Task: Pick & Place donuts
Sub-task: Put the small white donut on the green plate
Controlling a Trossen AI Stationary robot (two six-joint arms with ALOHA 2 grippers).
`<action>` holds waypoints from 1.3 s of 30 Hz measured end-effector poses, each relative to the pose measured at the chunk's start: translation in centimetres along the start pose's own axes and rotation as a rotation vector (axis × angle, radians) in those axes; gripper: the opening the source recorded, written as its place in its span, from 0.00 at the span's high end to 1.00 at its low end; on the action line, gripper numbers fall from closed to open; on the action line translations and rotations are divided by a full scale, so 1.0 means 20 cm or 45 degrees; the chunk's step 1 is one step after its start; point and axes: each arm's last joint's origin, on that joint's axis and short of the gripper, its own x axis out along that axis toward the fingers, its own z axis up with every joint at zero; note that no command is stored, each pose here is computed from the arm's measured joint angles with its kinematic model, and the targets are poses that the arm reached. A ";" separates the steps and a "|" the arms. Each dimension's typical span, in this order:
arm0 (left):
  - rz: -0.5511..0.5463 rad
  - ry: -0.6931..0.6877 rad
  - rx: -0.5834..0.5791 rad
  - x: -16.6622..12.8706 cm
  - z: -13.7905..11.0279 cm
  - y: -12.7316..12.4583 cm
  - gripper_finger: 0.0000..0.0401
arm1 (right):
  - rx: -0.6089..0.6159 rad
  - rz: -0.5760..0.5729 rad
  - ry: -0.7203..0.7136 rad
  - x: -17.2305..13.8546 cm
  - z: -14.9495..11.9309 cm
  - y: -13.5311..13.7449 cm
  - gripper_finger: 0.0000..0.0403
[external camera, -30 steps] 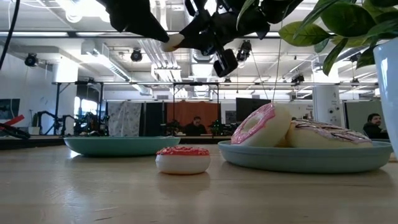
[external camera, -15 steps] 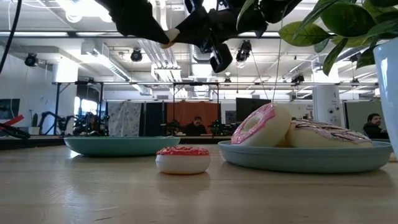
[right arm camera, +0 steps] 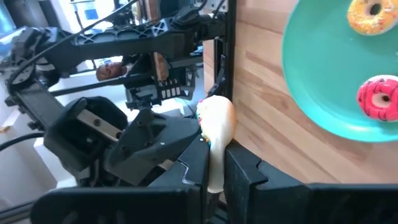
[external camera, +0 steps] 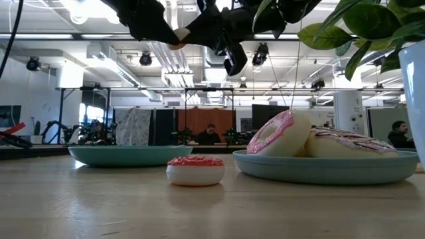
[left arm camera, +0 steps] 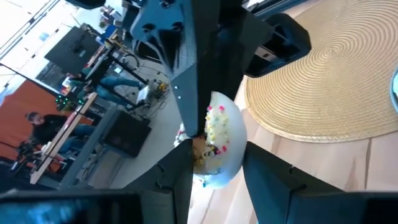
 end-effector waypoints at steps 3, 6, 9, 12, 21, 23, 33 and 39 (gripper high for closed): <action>0.001 -0.004 -0.010 0.00 0.00 0.00 0.71 | 0.003 -0.021 -0.006 0.00 0.00 -0.02 0.94; 0.003 -0.006 -0.015 0.00 0.01 0.00 0.72 | 0.001 -0.027 -0.006 0.00 0.00 -0.02 0.94; 0.002 -0.006 -0.015 0.00 0.01 0.00 0.75 | -0.006 -0.027 -0.011 0.00 0.00 -0.03 0.94; -0.014 -0.006 -0.016 0.00 0.01 0.00 0.82 | -0.041 -0.027 -0.022 0.00 0.00 -0.03 0.94; -0.014 -0.004 -0.015 0.00 0.00 0.00 0.99 | -0.149 -0.031 -0.072 0.00 0.01 -0.02 0.86; -0.014 -0.004 -0.014 0.00 0.00 0.00 0.99 | -0.178 -0.033 -0.095 0.00 0.01 -0.02 0.80; -0.100 0.106 -0.015 0.00 -0.06 0.00 0.99 | -0.328 -0.037 -0.138 -0.02 0.05 -0.02 0.51; -0.152 0.417 -0.177 -0.03 -0.23 0.03 0.99 | -0.462 -0.057 -0.165 -0.08 0.08 0.01 0.41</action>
